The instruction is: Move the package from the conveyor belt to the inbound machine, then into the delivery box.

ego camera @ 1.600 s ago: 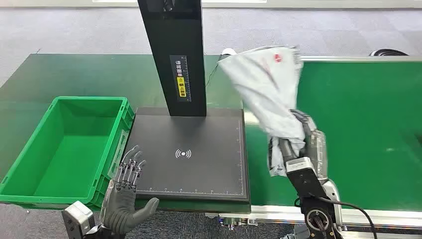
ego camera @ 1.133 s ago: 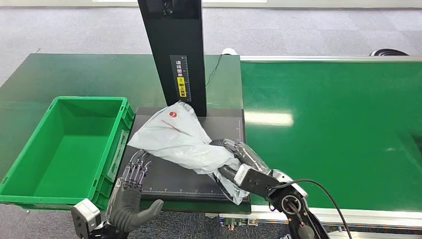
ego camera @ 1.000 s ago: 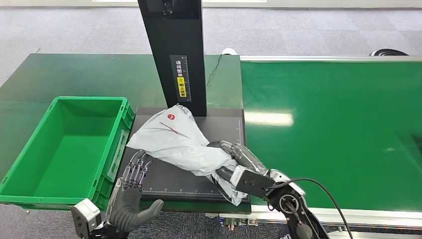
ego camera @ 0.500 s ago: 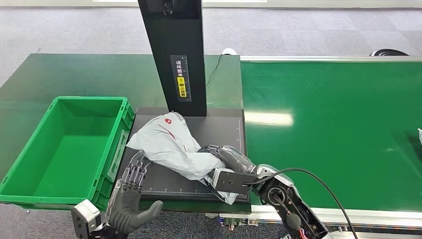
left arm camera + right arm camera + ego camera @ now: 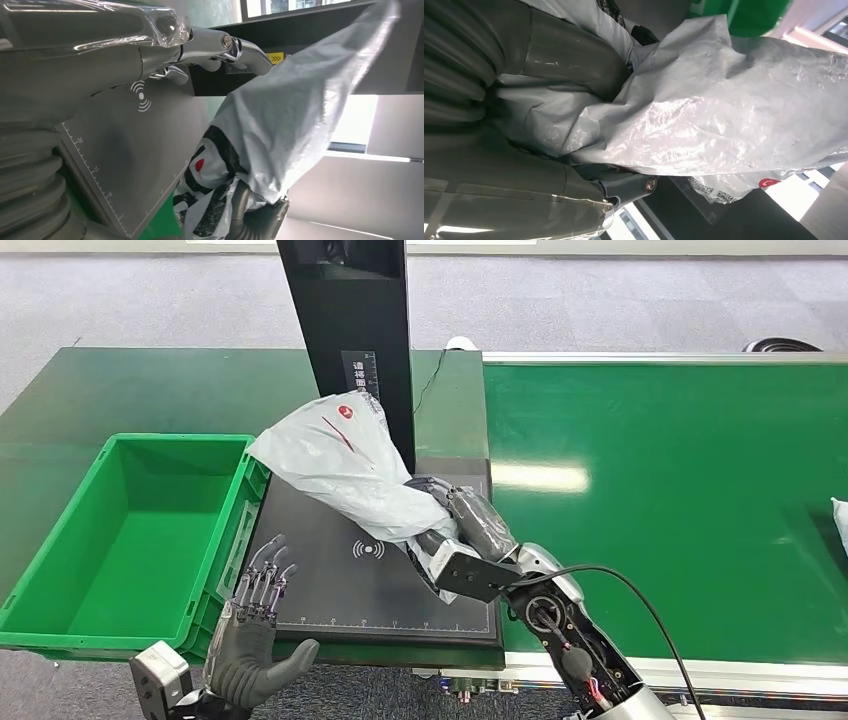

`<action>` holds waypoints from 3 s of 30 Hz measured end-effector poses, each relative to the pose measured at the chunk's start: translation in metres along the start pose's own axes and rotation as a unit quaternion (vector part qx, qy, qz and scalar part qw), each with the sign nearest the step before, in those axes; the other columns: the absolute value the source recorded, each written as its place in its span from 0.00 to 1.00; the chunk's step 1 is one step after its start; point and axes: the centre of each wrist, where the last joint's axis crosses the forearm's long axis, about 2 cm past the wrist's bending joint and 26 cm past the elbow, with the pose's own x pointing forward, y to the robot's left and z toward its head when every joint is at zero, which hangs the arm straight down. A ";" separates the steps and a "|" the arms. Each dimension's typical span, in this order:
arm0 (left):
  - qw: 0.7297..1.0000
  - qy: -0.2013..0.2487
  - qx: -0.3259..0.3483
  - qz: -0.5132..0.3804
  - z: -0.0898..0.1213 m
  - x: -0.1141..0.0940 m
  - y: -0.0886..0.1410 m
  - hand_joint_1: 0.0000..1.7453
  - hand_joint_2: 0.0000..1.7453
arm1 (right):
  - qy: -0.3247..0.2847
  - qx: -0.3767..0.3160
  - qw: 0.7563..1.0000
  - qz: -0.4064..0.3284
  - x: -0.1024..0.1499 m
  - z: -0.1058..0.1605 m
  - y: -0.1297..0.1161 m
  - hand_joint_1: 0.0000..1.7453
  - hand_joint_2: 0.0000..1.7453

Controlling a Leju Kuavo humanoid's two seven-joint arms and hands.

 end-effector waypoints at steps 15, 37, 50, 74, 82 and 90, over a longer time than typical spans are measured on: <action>0.999 -0.014 0.028 -0.012 0.005 0.008 0.008 0.00 1.00 | -0.007 -0.010 1.000 -0.027 0.006 -0.009 0.004 0.00 1.00; 0.998 -0.011 0.044 -0.036 0.010 0.013 0.009 0.00 1.00 | 0.006 0.005 1.000 -0.027 0.004 -0.011 0.005 0.00 1.00; 0.919 0.058 -0.009 -0.389 -0.013 0.006 -0.025 0.00 1.00 | 0.017 -0.126 0.985 -0.113 -0.001 0.006 -0.015 0.00 1.00; 0.813 0.143 -0.364 -0.431 -0.058 -0.106 -0.087 0.00 1.00 | -0.005 -0.205 0.960 -0.190 0.009 0.026 -0.027 0.00 1.00; 0.787 0.168 -0.388 -0.448 -0.064 -0.127 -0.081 0.00 1.00 | -0.036 -0.190 0.960 -0.204 0.024 0.018 -0.030 0.00 1.00; 0.779 0.170 -0.391 -0.459 -0.068 -0.131 -0.081 0.00 1.00 | -0.050 -0.178 0.960 -0.208 0.028 0.015 -0.032 0.00 1.00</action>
